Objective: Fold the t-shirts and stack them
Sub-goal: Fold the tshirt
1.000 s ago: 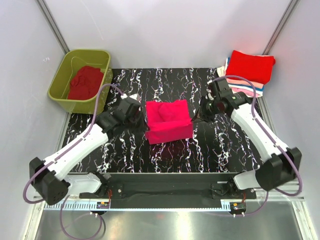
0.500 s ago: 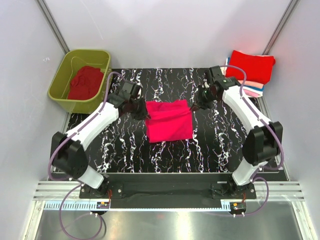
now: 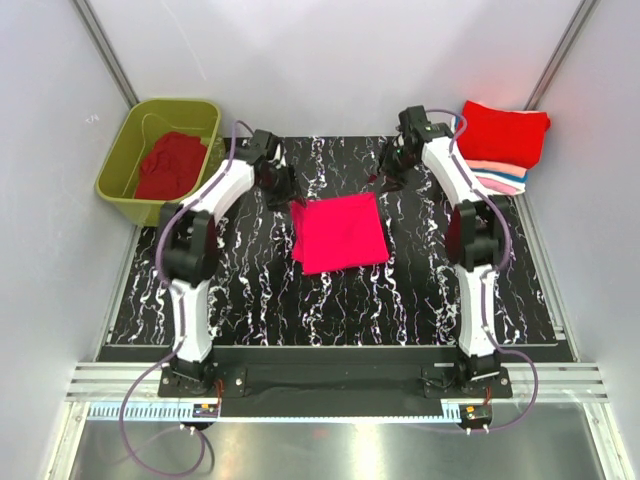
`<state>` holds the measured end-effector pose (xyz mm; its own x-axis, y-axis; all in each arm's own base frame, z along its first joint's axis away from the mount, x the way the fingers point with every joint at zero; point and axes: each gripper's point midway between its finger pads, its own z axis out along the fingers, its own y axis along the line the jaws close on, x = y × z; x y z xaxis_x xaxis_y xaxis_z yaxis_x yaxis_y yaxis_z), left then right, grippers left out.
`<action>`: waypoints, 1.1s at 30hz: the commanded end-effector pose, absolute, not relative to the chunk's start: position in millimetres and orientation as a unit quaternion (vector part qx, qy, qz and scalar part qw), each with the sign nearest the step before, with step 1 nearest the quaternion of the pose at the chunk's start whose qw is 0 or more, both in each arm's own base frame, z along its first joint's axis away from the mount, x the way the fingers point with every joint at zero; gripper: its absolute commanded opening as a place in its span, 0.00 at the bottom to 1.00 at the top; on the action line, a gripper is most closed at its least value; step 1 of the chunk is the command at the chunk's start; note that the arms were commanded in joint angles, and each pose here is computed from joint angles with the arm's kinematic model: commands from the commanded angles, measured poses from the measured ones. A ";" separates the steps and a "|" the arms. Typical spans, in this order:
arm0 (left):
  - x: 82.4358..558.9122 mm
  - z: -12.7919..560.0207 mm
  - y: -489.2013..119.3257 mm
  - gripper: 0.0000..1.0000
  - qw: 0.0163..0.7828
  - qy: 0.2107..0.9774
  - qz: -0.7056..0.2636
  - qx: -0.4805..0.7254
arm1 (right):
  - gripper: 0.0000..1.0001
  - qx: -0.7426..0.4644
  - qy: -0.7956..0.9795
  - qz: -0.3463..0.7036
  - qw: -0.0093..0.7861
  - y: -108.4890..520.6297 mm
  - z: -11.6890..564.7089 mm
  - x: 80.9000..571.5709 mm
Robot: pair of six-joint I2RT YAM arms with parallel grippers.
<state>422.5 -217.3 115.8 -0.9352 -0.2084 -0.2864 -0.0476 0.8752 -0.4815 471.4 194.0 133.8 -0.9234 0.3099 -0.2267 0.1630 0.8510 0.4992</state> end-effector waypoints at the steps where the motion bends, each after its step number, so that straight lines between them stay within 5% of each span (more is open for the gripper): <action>1: 458.6 108.1 -206.1 0.58 0.153 0.954 -0.249 -0.068 | 0.64 0.149 0.948 0.251 0.131 185.4 125.9 500.4; 4: 485.4 112.9 -202.1 0.70 0.154 0.949 -0.263 -0.077 | 0.78 0.160 0.939 0.262 0.152 186.9 137.3 519.3; 7: 493.6 138.6 -202.3 0.77 0.187 0.939 -0.278 -0.075 | 0.81 0.151 0.934 0.271 0.179 187.0 152.8 520.5; 12: 471.2 131.4 -197.9 0.77 0.193 0.937 -0.280 -0.082 | 0.85 0.142 0.935 0.272 0.179 172.4 134.6 500.0; 26: 395.2 92.9 -197.2 0.64 0.165 0.944 -0.276 -0.078 | 0.65 0.176 0.939 0.288 0.072 178.2 46.6 387.6; 33: 374.2 98.8 -195.5 0.63 0.165 0.945 -0.273 -0.071 | 0.63 0.098 0.946 0.302 0.061 254.5 59.0 326.5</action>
